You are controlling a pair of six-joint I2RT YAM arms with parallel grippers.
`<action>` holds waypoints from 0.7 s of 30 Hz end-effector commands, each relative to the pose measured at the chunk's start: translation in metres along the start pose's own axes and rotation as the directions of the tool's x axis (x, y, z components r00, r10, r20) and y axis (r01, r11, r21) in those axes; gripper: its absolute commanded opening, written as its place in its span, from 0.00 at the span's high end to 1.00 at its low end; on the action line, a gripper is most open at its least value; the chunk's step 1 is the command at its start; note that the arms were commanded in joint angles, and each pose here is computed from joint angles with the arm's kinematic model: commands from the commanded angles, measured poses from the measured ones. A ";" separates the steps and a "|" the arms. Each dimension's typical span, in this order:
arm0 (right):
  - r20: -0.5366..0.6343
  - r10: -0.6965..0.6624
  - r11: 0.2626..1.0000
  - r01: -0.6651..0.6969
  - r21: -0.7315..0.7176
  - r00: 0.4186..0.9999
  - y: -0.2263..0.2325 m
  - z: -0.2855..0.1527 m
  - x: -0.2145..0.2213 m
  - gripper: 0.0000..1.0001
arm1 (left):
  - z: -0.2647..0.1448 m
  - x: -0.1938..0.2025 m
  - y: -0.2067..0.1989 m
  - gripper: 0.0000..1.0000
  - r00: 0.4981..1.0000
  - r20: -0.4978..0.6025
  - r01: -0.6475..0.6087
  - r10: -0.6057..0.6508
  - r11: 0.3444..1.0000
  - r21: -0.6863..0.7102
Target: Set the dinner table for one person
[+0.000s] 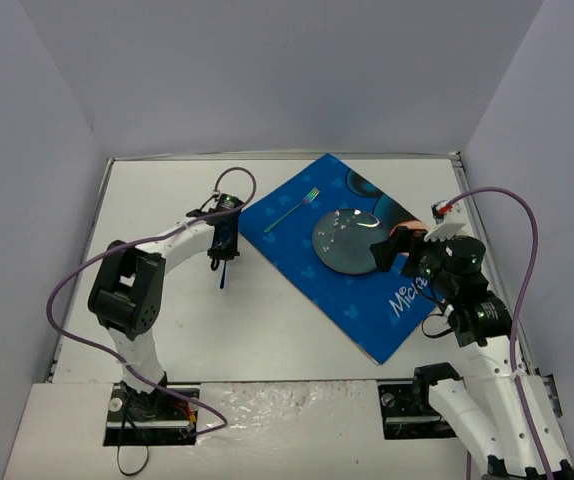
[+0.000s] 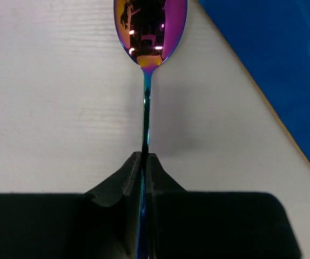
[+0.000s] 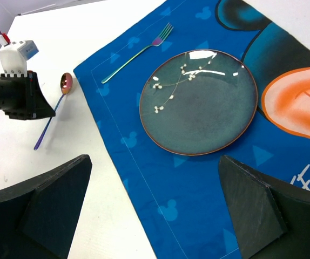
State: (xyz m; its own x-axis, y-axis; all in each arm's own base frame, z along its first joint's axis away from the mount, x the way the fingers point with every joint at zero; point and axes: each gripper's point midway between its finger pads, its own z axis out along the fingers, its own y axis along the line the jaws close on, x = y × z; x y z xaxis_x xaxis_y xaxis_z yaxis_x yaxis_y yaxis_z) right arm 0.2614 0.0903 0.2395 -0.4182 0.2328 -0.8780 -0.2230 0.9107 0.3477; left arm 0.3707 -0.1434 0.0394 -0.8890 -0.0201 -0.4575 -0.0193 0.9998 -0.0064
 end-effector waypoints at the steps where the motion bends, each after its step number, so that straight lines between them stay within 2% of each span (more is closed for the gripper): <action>1: 0.002 0.038 0.997 -0.038 -0.061 0.999 0.014 0.012 -0.012 0.00 | -0.080 -0.037 -0.050 1.00 0.973 0.178 -0.167 0.145 0.979 0.116; 7: 0.017 0.057 0.997 -0.057 -0.047 0.998 0.015 0.014 -0.024 0.00 | -0.120 -0.025 -0.105 1.00 0.931 0.256 -0.316 0.261 0.926 0.205; 12: 0.057 0.067 0.997 -0.064 -0.048 0.996 0.019 0.007 -0.037 0.00 | -0.140 -0.020 -0.150 1.00 0.903 0.313 -0.382 0.296 0.884 0.268; 17: 0.215 0.008 0.999 -0.001 -0.032 0.977 0.028 -0.028 -0.084 0.00 | -0.153 -0.012 -0.214 1.00 0.872 0.359 -0.453 0.333 0.825 0.337; 21: 0.352 -0.083 0.996 0.073 0.041 0.932 0.029 -0.073 -0.124 0.00 | -0.165 -0.004 -0.268 1.00 0.841 0.403 -0.512 0.361 0.771 0.379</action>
State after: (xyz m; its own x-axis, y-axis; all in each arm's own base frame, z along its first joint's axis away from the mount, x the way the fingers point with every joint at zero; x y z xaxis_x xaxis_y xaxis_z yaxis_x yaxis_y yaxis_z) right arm 0.2609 0.0865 0.3021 -0.3148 0.2916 -0.9033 -0.2223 0.9025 0.3688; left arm 0.3102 -0.3564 0.1553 -0.6530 0.3638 -0.6643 0.5397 0.8388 -0.0713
